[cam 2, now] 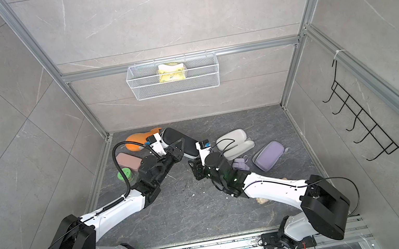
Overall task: Put umbrellas into zippered umbrella sleeves
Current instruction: Zip the zipper on the umbrella sleeve.
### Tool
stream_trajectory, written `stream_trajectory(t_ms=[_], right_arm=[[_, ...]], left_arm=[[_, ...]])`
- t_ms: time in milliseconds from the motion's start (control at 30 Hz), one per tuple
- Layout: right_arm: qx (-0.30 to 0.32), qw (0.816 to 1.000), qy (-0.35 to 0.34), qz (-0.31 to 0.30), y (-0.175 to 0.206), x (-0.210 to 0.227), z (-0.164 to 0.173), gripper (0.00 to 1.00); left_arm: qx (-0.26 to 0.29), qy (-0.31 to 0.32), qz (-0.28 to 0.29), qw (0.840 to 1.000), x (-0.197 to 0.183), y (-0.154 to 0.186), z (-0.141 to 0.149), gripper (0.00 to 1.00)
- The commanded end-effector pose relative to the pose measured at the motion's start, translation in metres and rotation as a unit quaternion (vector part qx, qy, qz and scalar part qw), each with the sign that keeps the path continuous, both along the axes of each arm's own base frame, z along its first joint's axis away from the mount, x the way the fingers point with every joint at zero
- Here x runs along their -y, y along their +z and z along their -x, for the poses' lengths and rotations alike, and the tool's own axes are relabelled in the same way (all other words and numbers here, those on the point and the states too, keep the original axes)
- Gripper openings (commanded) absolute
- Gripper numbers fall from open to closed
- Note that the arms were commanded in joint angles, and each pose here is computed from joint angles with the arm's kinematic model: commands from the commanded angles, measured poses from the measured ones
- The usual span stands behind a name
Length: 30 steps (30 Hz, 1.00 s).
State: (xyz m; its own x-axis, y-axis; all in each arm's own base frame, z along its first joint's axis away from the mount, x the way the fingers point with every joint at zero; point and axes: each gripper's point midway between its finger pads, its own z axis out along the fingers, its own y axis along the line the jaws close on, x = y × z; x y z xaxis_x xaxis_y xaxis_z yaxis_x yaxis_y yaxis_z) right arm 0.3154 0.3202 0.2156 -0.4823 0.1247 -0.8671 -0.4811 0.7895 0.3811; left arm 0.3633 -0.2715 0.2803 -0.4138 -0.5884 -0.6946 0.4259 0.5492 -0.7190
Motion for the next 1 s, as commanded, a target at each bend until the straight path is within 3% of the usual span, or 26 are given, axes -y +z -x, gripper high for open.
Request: stream_trajectory(t_ms=[0,400,567,733,967], right_arm=[[0.023,1.0,-0.016,0.004,0.014,0.0,-0.009,0.34],[0.022,0.999,-0.026,-0.006,0.011,0.003,-0.009,0.01],[0.019,0.998,-0.041,0.04,-0.01,0.025,-0.01,0.0],[0.005,0.996,-0.058,0.068,-0.035,0.053,-0.02,0.0],[0.041,0.991,-0.032,0.122,-0.03,0.054,-0.027,0.0]], left_arm=[[0.068,-0.01,0.037,0.997,0.006,0.05,0.002,0.1],[0.064,-0.009,0.024,0.998,0.007,0.048,0.003,0.09],[0.059,-0.009,0.0,0.998,-0.002,0.054,0.006,0.08],[0.026,-0.01,0.019,0.999,-0.025,0.058,0.001,0.03],[-0.01,-0.045,0.043,0.998,-0.036,0.058,0.001,0.0]])
